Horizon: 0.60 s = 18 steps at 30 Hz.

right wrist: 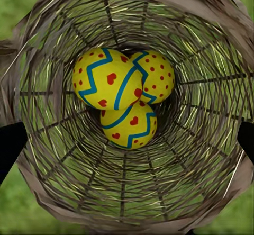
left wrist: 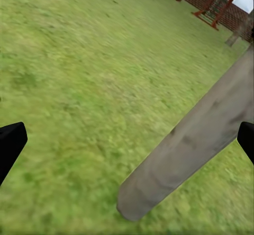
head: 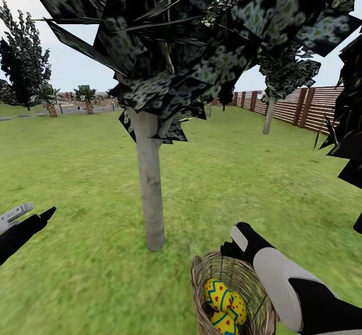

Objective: Take the three Easter eggs out of the wicker basket on the lawn in the garden, then place them on the lawn next to a single tree (choose any tree) so that all three eggs are next to the same tree and none are left in the basket.

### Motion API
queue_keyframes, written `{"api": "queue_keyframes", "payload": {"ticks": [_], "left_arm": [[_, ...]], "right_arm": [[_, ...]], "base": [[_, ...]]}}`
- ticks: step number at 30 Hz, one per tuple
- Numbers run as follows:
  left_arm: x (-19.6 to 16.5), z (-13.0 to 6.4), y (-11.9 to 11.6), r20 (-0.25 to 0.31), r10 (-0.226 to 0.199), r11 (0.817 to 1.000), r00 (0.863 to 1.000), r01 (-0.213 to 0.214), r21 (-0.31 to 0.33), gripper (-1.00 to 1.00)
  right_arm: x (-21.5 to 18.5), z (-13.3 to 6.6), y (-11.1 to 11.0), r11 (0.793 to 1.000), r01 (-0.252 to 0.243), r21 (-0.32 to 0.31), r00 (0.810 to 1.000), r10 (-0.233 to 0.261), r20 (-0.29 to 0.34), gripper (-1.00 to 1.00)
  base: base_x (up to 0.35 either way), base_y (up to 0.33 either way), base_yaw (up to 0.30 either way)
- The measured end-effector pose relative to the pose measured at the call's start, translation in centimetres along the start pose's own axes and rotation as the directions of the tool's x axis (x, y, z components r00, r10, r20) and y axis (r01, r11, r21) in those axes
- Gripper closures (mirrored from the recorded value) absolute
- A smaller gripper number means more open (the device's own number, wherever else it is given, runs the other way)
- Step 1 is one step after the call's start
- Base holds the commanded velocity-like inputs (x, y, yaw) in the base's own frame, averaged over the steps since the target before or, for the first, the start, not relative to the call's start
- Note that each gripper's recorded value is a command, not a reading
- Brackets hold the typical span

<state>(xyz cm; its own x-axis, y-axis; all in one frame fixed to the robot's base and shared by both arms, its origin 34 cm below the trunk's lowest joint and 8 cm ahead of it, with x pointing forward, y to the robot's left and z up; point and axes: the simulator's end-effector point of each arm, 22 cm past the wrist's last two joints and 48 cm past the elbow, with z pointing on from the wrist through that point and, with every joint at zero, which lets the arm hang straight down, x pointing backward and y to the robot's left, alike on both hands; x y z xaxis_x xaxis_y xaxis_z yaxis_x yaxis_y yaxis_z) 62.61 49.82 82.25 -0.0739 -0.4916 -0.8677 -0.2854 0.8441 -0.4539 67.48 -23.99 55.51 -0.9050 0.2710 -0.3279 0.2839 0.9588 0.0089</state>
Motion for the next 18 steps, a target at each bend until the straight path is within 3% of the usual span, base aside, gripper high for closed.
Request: {"api": "queue_keyframes", "payload": {"ticks": [6, 18], "left_arm": [[-0.01, 0.0, 0.0, 0.0, 0.0, 1.0, 1.0, 0.0, 0.0, -1.0], [-0.03, -0.01, 0.02, 0.0, 0.0, 1.0, 1.0, 0.0, -0.001, -1.0]], "right_arm": [[0.29, 0.06, 0.19, 1.0, 0.017, 0.006, 1.0, -0.017, -0.004, -1.0], [0.78, 0.31, -0.04, 0.99, 0.126, 0.063, 0.992, -0.126, 0.002, -1.0]], "base": [[0.0, 0.008, 0.0], [0.017, 0.016, 0.0]]}}
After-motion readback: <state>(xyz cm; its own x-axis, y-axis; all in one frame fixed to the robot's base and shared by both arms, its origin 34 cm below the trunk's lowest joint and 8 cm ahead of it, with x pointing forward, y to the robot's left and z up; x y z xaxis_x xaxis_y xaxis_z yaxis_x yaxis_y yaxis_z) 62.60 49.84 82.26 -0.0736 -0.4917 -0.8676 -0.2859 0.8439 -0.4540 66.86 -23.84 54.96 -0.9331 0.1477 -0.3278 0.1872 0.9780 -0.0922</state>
